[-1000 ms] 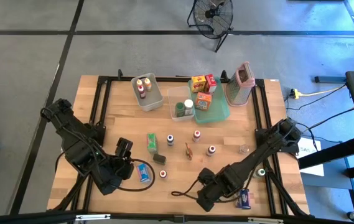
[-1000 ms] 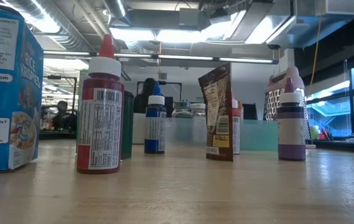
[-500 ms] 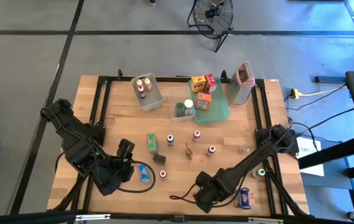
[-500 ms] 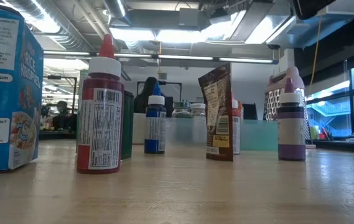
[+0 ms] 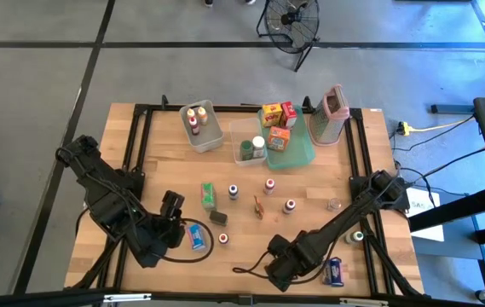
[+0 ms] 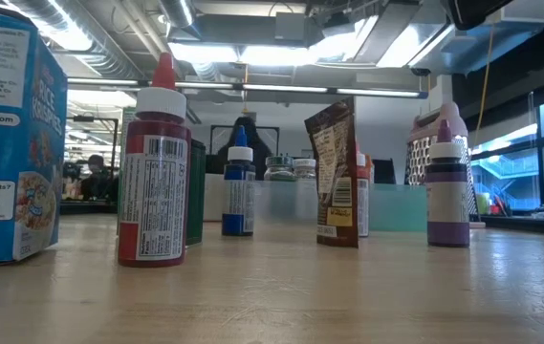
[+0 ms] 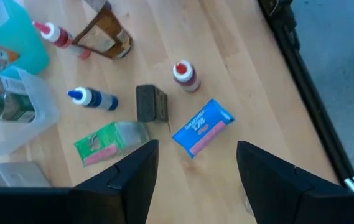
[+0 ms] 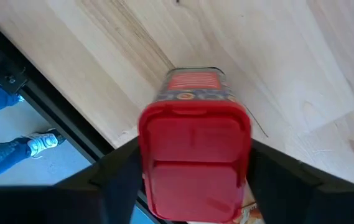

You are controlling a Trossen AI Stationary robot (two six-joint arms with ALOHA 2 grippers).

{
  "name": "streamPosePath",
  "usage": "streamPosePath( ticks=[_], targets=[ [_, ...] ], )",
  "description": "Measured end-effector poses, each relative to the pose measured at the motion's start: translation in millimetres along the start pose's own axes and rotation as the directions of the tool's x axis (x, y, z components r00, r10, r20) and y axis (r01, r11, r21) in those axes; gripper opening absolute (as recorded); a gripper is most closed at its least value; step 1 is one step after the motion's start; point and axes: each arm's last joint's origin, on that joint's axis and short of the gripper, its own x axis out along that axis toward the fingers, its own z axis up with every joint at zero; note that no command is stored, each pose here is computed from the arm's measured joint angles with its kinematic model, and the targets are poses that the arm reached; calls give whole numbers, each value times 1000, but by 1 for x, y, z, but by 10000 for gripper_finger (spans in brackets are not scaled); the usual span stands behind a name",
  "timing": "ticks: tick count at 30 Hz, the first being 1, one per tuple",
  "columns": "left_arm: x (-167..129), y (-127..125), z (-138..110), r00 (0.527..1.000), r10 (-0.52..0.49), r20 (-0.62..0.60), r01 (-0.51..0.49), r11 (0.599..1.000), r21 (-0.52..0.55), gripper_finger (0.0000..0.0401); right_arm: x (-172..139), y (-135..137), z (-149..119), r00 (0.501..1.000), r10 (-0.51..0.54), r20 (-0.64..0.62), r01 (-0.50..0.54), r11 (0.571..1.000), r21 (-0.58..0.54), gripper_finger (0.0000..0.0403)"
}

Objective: Pick & Place Kitchen Items
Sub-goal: Put the red seasoning can into the white bin

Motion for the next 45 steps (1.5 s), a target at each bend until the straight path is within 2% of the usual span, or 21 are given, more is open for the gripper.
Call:
streamPosePath(
  ticks=[3,9,16,23,30,33,37,40,45],
  targets=[
    [-1,0,-4,999,10,-32,-10,1000,-6,212,0,0,1,1000,0,0,0,1000,6,219],
    [-4,-5,-13,996,26,-91,-26,1000,0,212,0,1,1,1000,8,2,-8,1000,18,219],
    [-10,-17,-22,993,21,-113,-14,998,62,212,-10,9,1,998,70,-2,-70,997,41,219],
    [-21,-26,-30,997,22,-68,-15,995,101,212,-53,19,-1,996,80,35,-81,996,42,219],
    [-38,-16,-37,999,41,11,-41,995,92,212,-110,14,-6,999,38,33,-40,998,40,219],
    [-47,-8,-42,999,31,38,-34,995,93,212,-136,7,-5,997,12,77,-14,1000,27,219],
    [-58,3,-46,989,94,112,-102,992,73,212,-167,1,11,979,82,187,-67,994,-88,220],
    [-65,11,-49,972,160,171,-170,984,48,212,-186,-9,34,960,111,258,-70,984,-163,220],
    [-73,23,-52,951,217,220,-218,976,-24,212,-204,-35,85,936,103,336,1,955,-297,220]
  ],
)
